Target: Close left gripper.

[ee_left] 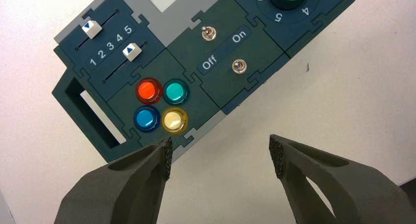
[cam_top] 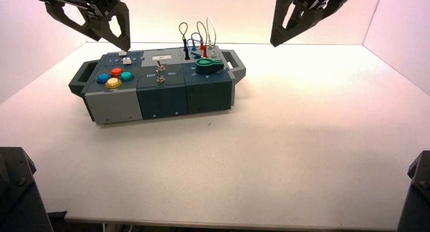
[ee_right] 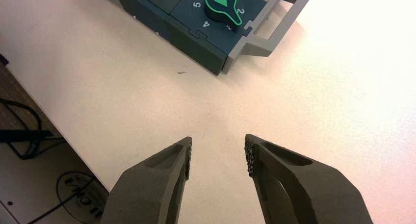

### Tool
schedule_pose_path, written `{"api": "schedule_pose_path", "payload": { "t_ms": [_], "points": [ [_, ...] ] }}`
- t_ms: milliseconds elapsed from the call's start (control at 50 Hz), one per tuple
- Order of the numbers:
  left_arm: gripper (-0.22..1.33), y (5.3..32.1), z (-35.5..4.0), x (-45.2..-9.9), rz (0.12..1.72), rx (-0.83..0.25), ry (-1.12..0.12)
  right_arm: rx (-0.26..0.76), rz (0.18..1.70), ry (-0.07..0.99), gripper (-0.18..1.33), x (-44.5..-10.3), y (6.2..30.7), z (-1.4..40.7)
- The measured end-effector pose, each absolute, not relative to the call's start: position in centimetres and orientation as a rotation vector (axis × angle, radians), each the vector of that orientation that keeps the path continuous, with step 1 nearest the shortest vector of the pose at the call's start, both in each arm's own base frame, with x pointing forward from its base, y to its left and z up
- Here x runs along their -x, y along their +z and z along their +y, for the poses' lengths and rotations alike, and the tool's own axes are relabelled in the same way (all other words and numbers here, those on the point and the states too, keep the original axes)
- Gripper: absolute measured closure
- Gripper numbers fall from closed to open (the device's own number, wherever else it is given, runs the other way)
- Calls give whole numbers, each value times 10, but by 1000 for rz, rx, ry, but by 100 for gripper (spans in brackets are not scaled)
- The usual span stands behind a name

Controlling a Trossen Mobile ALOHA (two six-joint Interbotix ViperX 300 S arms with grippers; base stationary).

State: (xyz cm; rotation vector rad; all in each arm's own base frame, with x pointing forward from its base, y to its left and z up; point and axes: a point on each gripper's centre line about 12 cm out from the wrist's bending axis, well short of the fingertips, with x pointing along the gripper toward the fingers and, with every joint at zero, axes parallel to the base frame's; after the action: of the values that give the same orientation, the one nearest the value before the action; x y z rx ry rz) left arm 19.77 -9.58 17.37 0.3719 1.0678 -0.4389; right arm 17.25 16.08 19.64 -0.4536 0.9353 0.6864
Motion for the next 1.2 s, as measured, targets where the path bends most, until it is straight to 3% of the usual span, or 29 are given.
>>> {"api": "schedule_pose_path", "payload": {
  "t_ms": [820, 880, 900, 920, 940, 960, 980, 1000, 1020, 1200],
  "points": [
    [-20, 175, -95, -197, 1071, -373, -438, 454, 937, 686, 6, -172, 196, 161],
    [-6, 175, -95, -196, 1074, -375, -438, 456, 936, 686, 6, -172, 196, 161],
    [4, 176, -94, -195, 1075, -376, -439, 454, 937, 686, 6, -172, 196, 161],
    [23, 177, -94, -195, 1072, -375, -438, 456, 936, 686, 6, -172, 196, 161],
    [23, 177, -94, -195, 1072, -375, -438, 456, 936, 686, 6, -172, 196, 161],
    [51, 178, -93, -194, 1071, -377, -438, 454, 937, 686, 6, -172, 196, 161],
    [51, 178, -93, -194, 1071, -377, -438, 454, 937, 686, 6, -172, 196, 161],
    [99, 180, -93, -193, 1065, -377, -439, 456, 936, 686, 6, -172, 196, 161],
    [125, 181, -93, -193, 1063, -378, -438, 456, 936, 686, 6, -172, 196, 161],
    [127, 182, -92, -192, 1061, -380, -440, 456, 936, 686, 6, -172, 196, 161]
  ]
}}
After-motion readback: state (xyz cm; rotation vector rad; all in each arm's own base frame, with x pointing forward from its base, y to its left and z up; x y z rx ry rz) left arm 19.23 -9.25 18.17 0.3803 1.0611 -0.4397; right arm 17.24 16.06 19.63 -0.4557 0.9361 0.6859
